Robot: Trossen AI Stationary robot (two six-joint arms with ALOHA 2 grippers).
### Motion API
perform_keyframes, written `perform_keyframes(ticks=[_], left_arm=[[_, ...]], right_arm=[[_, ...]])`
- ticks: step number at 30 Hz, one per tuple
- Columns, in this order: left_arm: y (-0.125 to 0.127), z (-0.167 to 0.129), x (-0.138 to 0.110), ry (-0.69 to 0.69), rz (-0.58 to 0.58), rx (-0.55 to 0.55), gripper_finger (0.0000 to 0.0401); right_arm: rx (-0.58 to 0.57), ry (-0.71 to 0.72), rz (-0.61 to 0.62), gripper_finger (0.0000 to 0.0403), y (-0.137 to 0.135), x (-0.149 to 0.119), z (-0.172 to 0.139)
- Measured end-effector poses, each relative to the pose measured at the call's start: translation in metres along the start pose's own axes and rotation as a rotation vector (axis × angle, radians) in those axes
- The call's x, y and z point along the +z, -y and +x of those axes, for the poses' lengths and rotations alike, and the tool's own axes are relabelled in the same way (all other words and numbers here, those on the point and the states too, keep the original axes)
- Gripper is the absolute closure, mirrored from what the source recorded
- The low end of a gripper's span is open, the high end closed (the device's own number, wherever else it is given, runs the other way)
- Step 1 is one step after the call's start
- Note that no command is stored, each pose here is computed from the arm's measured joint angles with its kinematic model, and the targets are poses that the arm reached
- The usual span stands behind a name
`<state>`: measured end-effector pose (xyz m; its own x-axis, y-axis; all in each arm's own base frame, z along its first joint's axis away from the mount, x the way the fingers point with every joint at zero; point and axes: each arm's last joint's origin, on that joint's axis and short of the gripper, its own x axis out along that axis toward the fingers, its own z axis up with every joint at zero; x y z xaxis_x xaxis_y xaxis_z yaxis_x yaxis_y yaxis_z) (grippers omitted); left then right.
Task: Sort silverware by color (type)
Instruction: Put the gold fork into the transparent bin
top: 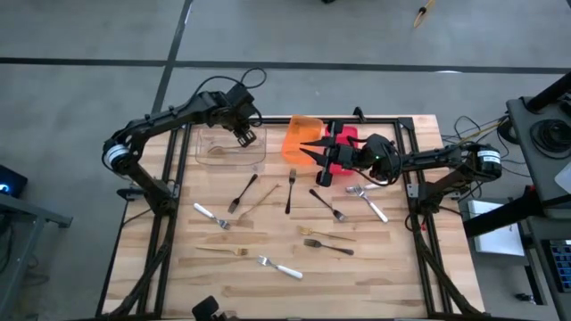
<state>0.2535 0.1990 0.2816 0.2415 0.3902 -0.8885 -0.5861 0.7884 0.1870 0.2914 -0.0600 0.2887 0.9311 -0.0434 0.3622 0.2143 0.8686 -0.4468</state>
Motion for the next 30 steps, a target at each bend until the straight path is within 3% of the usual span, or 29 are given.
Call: perform_keyframes(ticks=[30], left_arm=[[0.0071,0.0094,0.0042,0.004,-0.003,-0.008,0.0325]], right_arm=[[0.007,-0.025,0.000,0.0351,-0.0008,-0.0024,0.0000]])
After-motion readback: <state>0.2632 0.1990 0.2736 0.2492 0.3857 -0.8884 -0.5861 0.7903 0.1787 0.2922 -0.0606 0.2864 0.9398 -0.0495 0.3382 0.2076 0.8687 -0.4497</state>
